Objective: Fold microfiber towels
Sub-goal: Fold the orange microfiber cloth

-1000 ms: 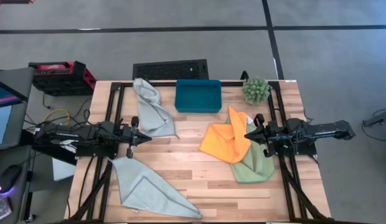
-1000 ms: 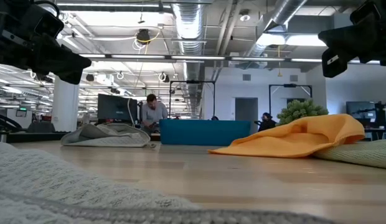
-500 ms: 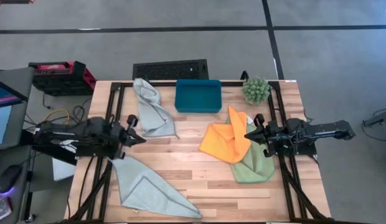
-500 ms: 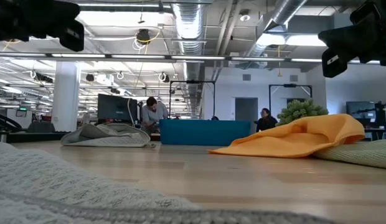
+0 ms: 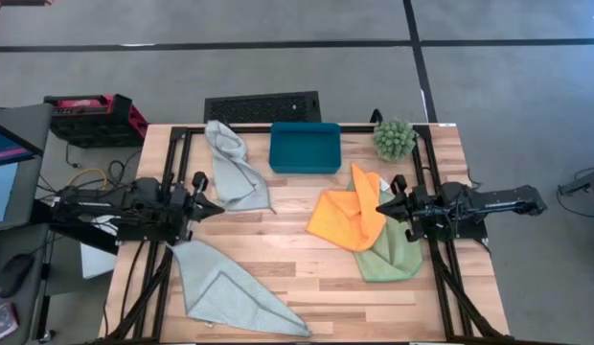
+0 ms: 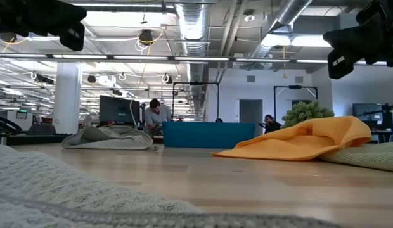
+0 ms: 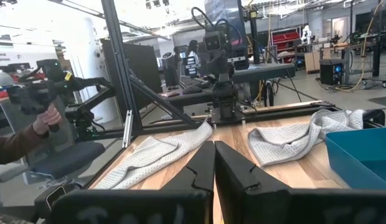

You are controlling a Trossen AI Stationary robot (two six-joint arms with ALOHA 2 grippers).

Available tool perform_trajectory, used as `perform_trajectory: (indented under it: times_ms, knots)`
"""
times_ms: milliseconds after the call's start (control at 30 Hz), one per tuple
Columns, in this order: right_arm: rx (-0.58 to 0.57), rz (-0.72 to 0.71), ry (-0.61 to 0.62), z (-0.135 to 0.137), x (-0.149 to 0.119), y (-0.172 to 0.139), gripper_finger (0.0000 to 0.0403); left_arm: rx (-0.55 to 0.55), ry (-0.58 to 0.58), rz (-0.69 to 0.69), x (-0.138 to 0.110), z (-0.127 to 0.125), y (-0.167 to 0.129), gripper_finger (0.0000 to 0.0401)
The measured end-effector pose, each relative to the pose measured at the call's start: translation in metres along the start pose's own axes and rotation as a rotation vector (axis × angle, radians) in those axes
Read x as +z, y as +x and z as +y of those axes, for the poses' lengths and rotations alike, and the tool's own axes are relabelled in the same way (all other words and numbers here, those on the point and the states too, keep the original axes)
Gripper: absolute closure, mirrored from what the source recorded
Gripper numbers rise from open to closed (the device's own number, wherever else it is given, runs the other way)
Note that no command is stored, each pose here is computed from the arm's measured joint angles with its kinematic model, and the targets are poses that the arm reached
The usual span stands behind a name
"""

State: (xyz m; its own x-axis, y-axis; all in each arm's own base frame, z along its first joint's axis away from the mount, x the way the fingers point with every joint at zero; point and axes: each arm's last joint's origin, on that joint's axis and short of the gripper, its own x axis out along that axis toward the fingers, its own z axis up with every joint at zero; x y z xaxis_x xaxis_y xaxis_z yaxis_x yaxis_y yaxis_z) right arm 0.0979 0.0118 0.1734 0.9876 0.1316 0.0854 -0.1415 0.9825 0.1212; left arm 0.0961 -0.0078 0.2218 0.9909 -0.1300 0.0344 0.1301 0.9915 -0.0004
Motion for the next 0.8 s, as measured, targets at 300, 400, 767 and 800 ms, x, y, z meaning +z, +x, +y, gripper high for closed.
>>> perform_trajectory:
  times_ms: [300,400,767,800]
  knots:
    - [-0.075,-0.009,-0.054,-0.002,0.003,0.000,0.0387,0.125,0.000,0.030,-0.001,0.004,0.011,0.0401]
    - [-0.155,-0.057,-0.061,-0.002,0.019,-0.003,0.0395,0.139,0.016,0.057,-0.004,0.005,0.018,0.0401]
    - [-0.371,0.206,0.032,-0.002,0.063,-0.010,0.0399,0.161,0.063,0.176,0.011,0.009,0.058,0.0401]
    - [-0.396,0.234,0.048,-0.002,0.066,-0.009,0.0400,0.159,0.071,0.188,0.014,0.009,0.062,0.0401]
